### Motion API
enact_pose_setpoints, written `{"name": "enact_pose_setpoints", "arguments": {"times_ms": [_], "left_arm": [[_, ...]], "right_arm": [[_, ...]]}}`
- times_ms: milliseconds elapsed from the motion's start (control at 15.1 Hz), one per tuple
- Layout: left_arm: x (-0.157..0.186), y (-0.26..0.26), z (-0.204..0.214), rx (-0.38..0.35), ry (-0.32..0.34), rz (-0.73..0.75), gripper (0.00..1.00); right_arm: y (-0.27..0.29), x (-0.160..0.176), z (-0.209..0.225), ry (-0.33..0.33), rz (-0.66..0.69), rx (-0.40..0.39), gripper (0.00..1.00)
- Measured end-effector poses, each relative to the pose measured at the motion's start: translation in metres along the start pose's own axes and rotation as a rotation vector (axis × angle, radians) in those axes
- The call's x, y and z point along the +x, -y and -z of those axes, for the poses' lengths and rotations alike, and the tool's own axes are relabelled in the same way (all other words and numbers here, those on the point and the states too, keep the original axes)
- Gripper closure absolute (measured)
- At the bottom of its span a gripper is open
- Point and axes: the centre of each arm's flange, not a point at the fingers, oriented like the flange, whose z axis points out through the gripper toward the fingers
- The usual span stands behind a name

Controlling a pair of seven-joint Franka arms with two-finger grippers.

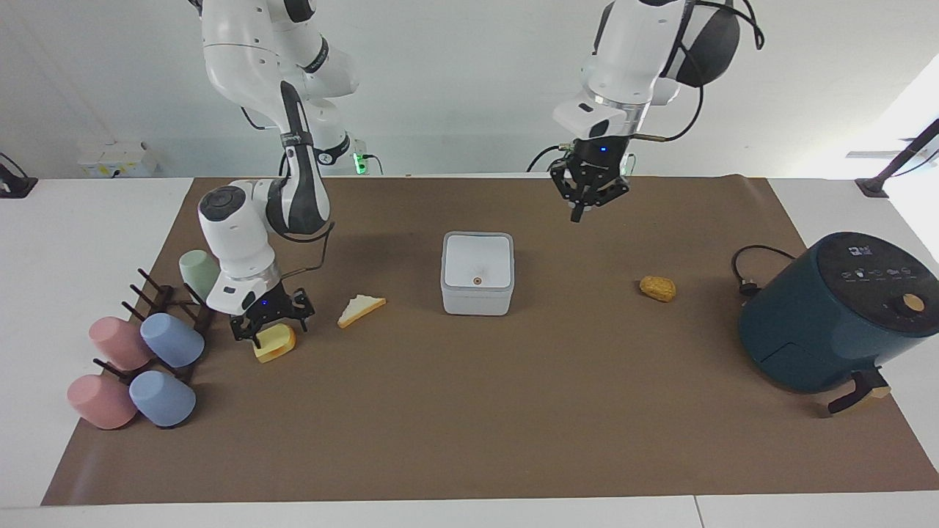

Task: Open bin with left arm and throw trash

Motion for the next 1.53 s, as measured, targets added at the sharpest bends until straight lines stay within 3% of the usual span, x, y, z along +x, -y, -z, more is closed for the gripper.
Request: {"name": "enact_pose_setpoints", "arguments": {"times_ms": [266, 664, 863, 1195, 1527], "left_arm": [[0.002, -0.052, -0.046, -0.038, -0.051, 0.003, 0.99], [0.014, -0.086, -0.131, -0.063, -0.059, 0.015, 0.99], [0.014, -0.092, -0.156, -0.065, -0.052, 0.011, 0.99], [0.003, -0.106, -0.181, -0.069, -0.041, -0.012, 0.99], [-0.002, -0.108, -0.177, -0.067, -0.034, -0.019, 0.99]], "right_arm": [[-0.005, -0.001, -0.002, 0.001, 0.092, -0.027, 0.0], [-0.018, -0.009, -0.003, 0.017, 0.124, -0.026, 0.62], [-0.023, -0.001, 0.007, 0.05, 0.123, -0.008, 0.87], [-0.023, 0.031, 0.053, 0.124, 0.093, 0.042, 0.92], [0.021, 0.051, 0.096, 0.128, -0.187, 0.226, 0.92]]}}
